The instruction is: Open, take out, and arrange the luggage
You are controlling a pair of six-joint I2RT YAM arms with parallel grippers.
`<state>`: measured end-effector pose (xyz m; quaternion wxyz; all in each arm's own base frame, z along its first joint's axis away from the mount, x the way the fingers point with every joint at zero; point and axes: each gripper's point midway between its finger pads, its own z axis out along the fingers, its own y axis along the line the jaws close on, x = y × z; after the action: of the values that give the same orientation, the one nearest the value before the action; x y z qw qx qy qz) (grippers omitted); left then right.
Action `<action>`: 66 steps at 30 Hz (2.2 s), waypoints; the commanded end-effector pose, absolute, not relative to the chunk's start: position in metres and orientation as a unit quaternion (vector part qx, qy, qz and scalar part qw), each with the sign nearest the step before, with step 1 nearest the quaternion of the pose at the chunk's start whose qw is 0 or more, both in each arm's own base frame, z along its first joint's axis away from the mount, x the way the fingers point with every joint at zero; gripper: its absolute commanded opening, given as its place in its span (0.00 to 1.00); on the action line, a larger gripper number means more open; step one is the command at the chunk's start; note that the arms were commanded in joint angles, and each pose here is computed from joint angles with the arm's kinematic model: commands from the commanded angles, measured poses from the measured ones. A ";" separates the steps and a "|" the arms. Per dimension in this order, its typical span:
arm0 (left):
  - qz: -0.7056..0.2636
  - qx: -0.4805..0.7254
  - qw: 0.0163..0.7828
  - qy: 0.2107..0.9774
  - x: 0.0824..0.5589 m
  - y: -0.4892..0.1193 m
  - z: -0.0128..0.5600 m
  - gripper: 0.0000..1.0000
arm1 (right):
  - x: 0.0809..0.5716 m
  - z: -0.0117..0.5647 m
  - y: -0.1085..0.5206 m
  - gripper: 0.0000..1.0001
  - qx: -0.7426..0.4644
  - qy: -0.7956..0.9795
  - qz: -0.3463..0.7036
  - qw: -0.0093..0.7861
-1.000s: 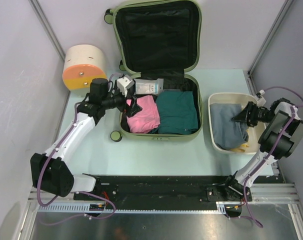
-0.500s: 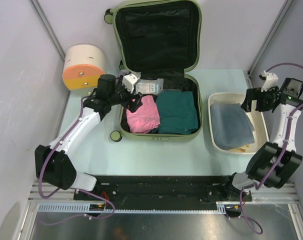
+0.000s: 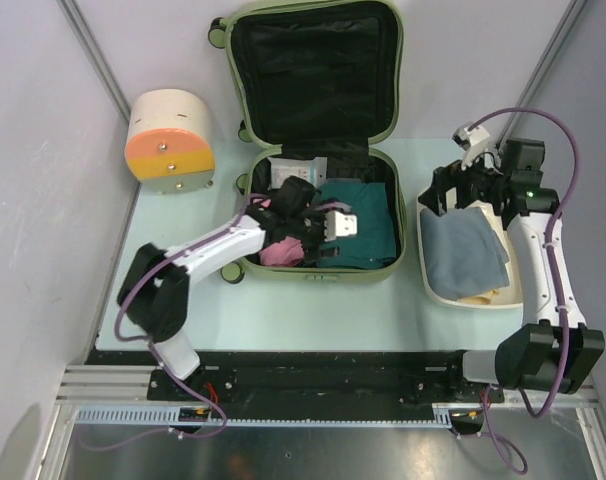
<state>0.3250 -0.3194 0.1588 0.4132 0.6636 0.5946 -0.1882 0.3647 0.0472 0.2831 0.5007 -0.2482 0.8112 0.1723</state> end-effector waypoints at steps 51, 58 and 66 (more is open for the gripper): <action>-0.396 0.532 0.370 0.651 0.389 -0.361 0.166 0.00 | 0.366 0.162 0.209 0.98 -0.550 0.675 0.228 0.436; -0.395 0.525 0.381 0.651 0.394 -0.350 0.175 0.06 | 0.397 0.144 0.206 0.56 -0.523 0.700 0.190 0.448; -0.337 0.564 0.428 0.621 0.379 -0.314 0.196 0.98 | 0.438 0.149 0.192 0.00 -0.398 0.755 0.197 0.482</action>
<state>0.3917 -0.3340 0.1445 0.3607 0.5236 0.6753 -0.3738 0.3976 0.2006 0.1291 0.4266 -0.4833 0.7367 0.2042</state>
